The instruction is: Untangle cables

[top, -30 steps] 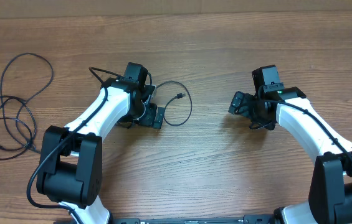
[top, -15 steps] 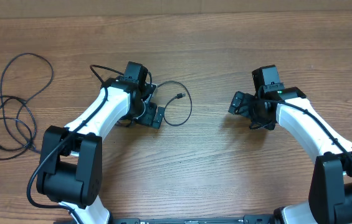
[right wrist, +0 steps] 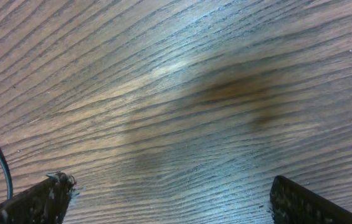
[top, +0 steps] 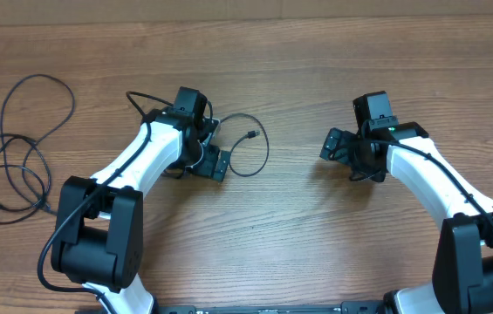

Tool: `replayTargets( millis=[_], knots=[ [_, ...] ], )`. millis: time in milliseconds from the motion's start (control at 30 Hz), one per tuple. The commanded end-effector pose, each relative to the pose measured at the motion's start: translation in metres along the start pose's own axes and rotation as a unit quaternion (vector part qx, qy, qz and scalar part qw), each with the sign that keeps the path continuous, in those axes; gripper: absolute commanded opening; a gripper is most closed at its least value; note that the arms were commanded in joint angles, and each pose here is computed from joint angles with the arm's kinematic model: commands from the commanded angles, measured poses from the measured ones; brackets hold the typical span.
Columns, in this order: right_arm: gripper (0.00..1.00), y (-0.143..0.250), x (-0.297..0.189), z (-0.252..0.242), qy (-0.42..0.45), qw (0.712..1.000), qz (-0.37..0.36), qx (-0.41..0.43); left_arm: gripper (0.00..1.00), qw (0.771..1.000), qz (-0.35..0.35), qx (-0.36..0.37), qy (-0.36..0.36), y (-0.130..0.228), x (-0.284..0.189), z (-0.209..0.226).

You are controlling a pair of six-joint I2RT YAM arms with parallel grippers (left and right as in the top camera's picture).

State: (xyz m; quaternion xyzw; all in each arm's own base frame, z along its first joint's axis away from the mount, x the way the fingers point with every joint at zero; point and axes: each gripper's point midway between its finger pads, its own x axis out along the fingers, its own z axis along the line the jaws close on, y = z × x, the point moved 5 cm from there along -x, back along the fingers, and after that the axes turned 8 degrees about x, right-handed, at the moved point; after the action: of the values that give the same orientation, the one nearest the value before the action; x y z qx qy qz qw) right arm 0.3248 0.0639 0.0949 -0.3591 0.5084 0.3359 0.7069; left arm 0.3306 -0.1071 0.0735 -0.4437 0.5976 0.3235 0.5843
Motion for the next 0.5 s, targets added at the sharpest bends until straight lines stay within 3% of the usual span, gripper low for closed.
replayTargets(
  millis=[0,467],
  knots=[
    [1.0,0.0009,0.0024,-0.0022,0.006,1.0,0.0,0.003,1.0,1.0,0.017,0.005,0.002,0.0062,0.0044,-0.0024],
    [1.0,0.0009,0.0024,-0.0022,0.006,1.0,0.0,0.003,1.0,0.999,0.034,-0.01,0.004,0.013,0.0042,-0.0035]
  ],
)
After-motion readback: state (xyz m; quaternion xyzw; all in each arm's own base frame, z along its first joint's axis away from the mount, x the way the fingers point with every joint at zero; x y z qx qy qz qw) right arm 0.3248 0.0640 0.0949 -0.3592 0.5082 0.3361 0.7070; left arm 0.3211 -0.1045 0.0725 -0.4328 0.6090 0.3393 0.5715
